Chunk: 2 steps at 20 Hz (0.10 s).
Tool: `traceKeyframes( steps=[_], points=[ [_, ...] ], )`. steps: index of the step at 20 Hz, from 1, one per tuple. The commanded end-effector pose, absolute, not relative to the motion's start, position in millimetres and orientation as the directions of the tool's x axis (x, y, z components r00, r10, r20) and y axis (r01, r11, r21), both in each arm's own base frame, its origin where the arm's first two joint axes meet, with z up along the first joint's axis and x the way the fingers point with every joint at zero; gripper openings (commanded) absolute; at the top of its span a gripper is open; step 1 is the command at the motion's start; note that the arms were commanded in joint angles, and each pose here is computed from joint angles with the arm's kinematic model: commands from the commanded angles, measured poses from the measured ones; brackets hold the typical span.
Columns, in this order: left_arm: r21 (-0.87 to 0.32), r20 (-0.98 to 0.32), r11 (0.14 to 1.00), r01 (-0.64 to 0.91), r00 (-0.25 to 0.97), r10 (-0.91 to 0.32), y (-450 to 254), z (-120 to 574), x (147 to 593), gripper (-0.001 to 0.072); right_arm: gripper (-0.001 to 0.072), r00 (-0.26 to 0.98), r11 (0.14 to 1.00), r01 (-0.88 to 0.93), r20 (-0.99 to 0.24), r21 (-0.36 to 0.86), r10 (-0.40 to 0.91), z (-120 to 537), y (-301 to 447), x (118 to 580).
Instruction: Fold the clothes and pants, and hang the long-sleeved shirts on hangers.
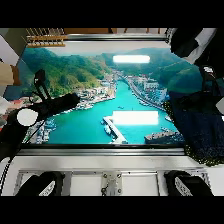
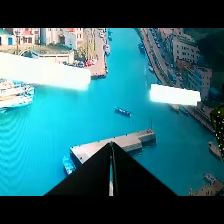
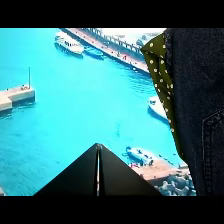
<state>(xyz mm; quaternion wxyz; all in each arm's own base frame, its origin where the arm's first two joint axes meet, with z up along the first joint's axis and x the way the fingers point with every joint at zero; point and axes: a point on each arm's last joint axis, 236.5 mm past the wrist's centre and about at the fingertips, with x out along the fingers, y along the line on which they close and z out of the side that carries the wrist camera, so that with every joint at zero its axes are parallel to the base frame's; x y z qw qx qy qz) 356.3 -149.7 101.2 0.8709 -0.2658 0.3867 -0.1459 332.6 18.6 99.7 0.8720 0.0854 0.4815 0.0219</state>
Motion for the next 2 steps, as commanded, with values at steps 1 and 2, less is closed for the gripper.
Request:
traceKeyframes(
  steps=[1,2],
  points=[
    [-0.575,-0.595,0.817,0.049,0.660,-0.458,-149.2,101.6,356.7,0.0005,0.0052,0.532,0.984,0.043,-0.838,0.171,0.122,98.9,19.1,332.0],
    [-0.575,-0.595,0.817,0.049,0.660,-0.458,-149.2,101.6,356.7,0.0005,0.0052,0.532,0.984,0.043,-0.838,0.171,0.122,98.9,19.1,332.0]
  ],
)
